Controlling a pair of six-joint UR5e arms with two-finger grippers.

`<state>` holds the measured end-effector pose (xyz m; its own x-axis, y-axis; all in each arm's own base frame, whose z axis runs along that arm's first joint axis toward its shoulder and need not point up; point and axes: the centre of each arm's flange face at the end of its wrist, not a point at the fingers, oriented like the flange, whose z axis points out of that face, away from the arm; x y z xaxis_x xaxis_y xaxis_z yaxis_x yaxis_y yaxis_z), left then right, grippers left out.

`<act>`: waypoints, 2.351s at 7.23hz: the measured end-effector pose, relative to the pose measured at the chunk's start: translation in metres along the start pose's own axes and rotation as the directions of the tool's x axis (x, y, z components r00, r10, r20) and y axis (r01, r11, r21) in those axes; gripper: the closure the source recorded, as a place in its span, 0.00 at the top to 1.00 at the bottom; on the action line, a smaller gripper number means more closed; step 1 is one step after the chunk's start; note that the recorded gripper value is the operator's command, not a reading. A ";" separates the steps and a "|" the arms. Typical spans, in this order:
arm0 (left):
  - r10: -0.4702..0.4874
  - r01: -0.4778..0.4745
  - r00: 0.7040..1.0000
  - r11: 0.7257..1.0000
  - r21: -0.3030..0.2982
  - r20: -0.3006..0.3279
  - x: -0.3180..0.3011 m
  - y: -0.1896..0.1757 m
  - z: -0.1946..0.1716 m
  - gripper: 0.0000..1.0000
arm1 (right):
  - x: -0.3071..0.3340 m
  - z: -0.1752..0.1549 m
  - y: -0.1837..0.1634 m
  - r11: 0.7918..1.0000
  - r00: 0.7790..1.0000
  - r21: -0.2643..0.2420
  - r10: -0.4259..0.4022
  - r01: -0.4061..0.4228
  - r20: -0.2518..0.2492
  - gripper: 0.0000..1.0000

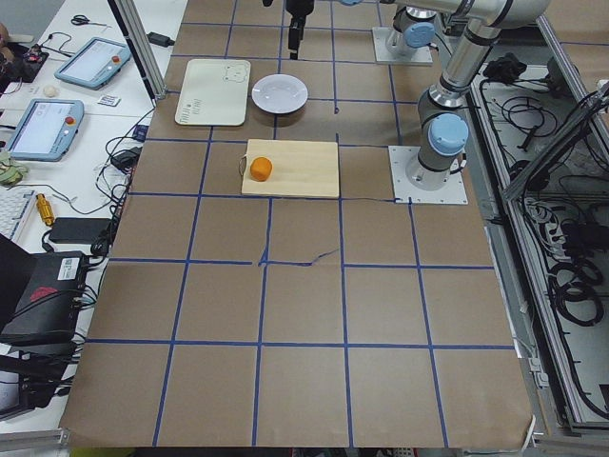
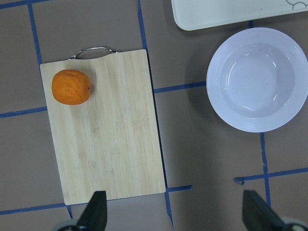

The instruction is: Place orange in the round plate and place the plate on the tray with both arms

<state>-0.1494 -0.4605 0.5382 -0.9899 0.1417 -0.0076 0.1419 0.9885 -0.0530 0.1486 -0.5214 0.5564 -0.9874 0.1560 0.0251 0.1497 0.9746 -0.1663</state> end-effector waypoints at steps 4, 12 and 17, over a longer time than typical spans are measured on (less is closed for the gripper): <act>0.001 -0.001 1.000 1.000 -0.001 0.001 0.000 0.001 0.000 1.00 | 0.001 0.003 -0.003 1.000 1.000 -0.002 0.002 -0.002 0.000 1.00; 0.003 -0.003 1.000 1.000 -0.028 -0.002 -0.005 -0.011 0.022 1.00 | 0.009 0.004 -0.006 1.000 1.000 -0.007 0.019 -0.019 0.001 1.00; -0.037 0.056 0.995 0.977 -0.208 0.091 -0.103 -0.128 0.203 1.00 | 0.008 0.004 -0.006 1.000 1.000 -0.005 0.022 -0.022 0.001 1.00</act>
<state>-0.0652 -0.6123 0.3435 -0.9904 0.0993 -0.0966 0.0835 0.9843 0.1553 0.1396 -0.5266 0.5533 -0.9839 0.1778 0.0209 0.1721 0.9717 -0.1616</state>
